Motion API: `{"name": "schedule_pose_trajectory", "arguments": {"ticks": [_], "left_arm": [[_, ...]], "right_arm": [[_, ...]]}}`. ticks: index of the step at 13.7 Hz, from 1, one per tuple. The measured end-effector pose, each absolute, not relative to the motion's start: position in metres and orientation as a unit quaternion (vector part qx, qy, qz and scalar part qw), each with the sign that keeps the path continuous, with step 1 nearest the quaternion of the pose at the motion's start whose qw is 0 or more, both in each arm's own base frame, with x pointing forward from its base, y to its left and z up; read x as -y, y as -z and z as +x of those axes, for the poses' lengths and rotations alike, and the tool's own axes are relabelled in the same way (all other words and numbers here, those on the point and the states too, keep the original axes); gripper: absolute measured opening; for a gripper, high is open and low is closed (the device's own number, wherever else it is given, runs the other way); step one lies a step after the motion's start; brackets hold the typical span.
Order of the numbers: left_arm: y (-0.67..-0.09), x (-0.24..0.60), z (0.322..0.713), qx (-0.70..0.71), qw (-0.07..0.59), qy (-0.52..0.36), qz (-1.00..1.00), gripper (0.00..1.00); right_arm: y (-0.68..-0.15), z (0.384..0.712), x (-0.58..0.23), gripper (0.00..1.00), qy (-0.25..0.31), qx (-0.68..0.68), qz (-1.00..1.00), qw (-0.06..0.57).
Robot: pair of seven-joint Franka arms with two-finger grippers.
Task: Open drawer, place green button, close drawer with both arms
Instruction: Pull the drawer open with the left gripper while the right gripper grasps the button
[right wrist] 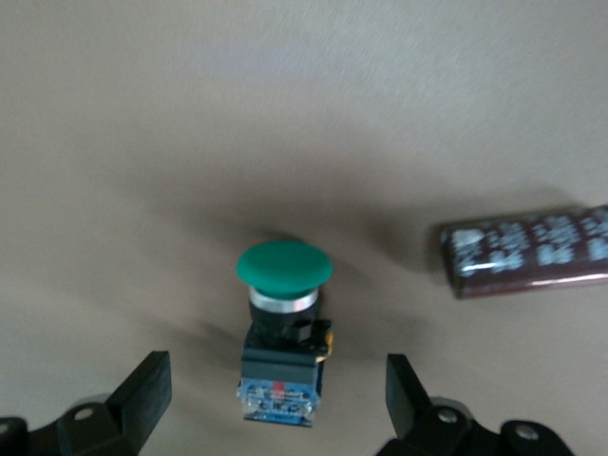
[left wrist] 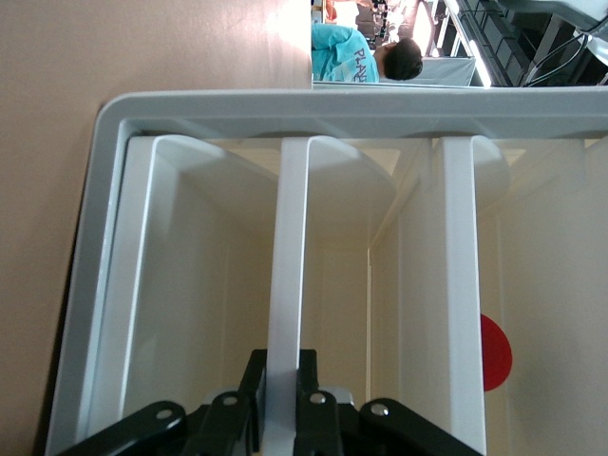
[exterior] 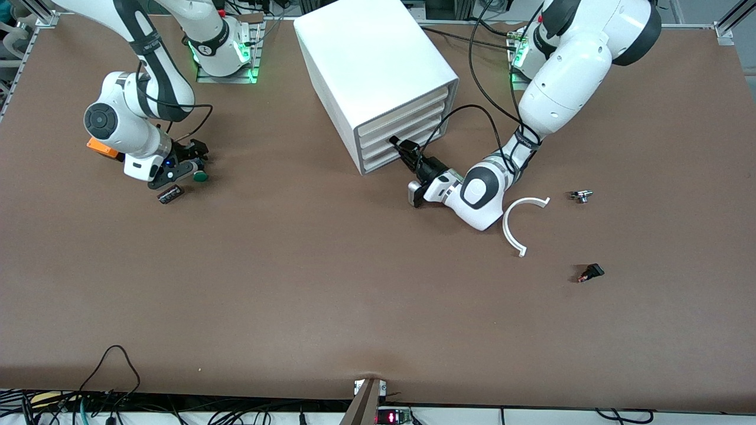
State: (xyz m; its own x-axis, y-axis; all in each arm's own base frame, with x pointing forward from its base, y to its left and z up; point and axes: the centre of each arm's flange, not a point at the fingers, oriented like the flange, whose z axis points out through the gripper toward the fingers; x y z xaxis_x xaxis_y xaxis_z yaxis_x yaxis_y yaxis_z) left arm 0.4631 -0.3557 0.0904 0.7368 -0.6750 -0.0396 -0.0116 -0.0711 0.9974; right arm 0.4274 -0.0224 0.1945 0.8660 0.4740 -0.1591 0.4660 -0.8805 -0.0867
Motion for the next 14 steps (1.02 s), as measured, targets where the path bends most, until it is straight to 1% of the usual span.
{"name": "schedule_pose_trajectory", "arguments": {"ticks": [1, 2, 3, 6, 7, 11, 14], "left_arm": [[-0.090, 0.356, 0.463, 0.250, 0.633, 0.263, 0.684, 0.16], [-0.090, 0.356, 0.463, 0.248, 0.632, 0.265, 0.684, 0.16], [-0.091, 0.356, 0.463, 0.246, 0.632, 0.267, 0.685, 0.16], [-0.092, 0.355, 0.464, 0.241, 0.630, 0.270, 0.687, 0.16], [-0.092, 0.355, 0.465, 0.237, 0.629, 0.272, 0.688, 0.16], [-0.093, 0.348, 0.473, 0.225, 0.628, 0.270, 0.694, 0.16], [-0.092, 0.340, 0.480, 0.211, 0.632, 0.263, 0.697, 0.17]], "right_arm": [[-0.190, 0.422, 0.022, 0.96, -0.085, 0.243, -0.966, 0.022], [-0.185, 0.416, 0.022, 0.96, -0.081, 0.244, -0.966, 0.020], [-0.180, 0.412, 0.022, 0.89, -0.078, 0.244, -0.967, 0.018], [-0.174, 0.409, 0.022, 0.51, -0.078, 0.244, -0.967, 0.017], [-0.175, 0.410, 0.022, 0.41, -0.075, 0.244, -0.967, 0.017], [-0.185, 0.420, 0.023, 0.41, -0.058, 0.244, -0.968, 0.012], [-0.212, 0.453, 0.021, 0.41, -0.037, 0.241, -0.970, 0.007]]}}
